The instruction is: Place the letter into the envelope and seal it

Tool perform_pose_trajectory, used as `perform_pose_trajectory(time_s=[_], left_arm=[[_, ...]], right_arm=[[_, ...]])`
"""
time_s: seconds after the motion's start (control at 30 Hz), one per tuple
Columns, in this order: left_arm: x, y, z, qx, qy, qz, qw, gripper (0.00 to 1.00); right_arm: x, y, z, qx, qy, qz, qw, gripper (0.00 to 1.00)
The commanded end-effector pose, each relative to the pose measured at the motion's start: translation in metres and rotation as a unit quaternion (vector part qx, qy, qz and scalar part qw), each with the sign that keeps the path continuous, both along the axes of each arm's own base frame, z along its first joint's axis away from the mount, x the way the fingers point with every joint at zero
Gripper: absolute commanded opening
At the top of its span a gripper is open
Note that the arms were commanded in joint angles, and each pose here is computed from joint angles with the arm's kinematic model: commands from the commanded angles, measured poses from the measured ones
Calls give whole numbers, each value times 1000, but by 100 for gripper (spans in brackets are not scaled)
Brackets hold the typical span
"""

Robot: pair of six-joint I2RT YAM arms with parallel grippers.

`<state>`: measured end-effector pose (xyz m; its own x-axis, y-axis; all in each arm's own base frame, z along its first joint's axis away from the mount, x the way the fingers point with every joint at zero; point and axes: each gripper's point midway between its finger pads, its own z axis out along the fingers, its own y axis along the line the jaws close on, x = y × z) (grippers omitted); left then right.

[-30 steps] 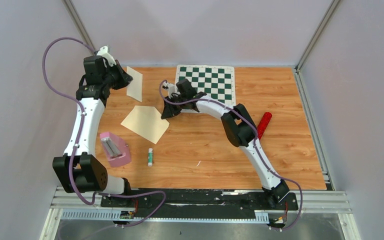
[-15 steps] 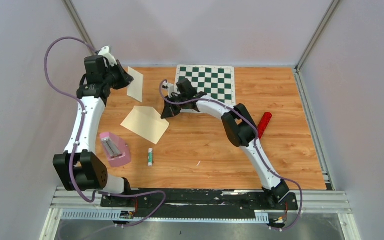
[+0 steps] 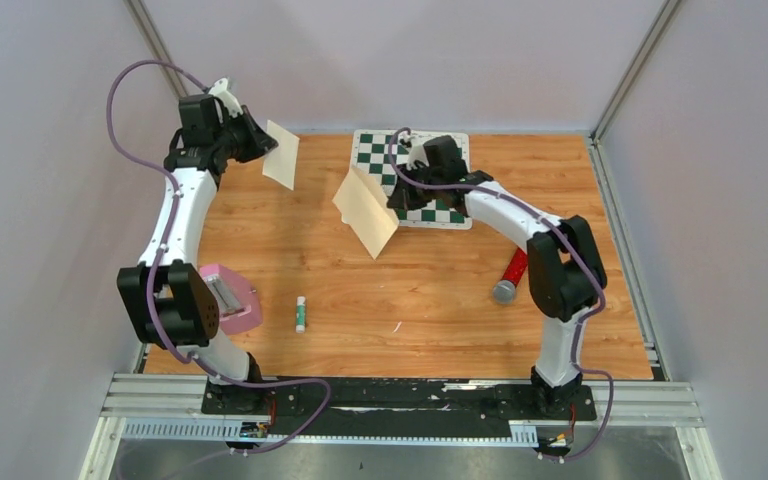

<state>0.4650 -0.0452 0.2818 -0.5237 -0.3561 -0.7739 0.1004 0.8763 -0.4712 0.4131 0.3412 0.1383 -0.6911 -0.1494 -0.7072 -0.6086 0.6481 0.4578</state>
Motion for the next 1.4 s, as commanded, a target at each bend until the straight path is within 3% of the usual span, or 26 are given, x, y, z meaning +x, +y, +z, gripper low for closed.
perform_pose_trajectory(time_s=[0.0,0.2,0.27,0.33,0.43,0.57,0.73,0.87,1.13,1.37], left_arm=[[14,-19,25,-12,-38,-30,999,0],[17,-33,17,-15,-28,-48,998,0],[18,-36,14,-13,-26,-52,998,0],[20,-37,10,-9,-25,-55,998,0],[24,-38,3,-4,-20,-60,998,0],[24,-47,-4,-3,-15,-73,997,0],[13,-58,-6,13,-19,-99,995,0],[-1,-59,-11,25,-13,-114,993,0],[-13,-65,-6,30,-31,-123,991,0],[-15,-70,2,36,-44,-131,990,0]], right_arm=[[-4,-45,-9,-41,16,-116,992,0],[-46,-64,-27,-55,56,-105,991,0],[-59,-72,-33,-65,68,-99,991,4],[-69,-78,-40,-70,74,-89,991,16],[-68,-77,-41,-67,72,-73,993,44],[-54,-69,-38,-52,67,-42,995,59],[-41,-54,-46,-43,67,22,997,59],[-42,-39,-50,-1,75,120,990,45],[-14,-37,-60,-24,56,98,993,44],[-3,-41,-37,-36,6,89,995,45]])
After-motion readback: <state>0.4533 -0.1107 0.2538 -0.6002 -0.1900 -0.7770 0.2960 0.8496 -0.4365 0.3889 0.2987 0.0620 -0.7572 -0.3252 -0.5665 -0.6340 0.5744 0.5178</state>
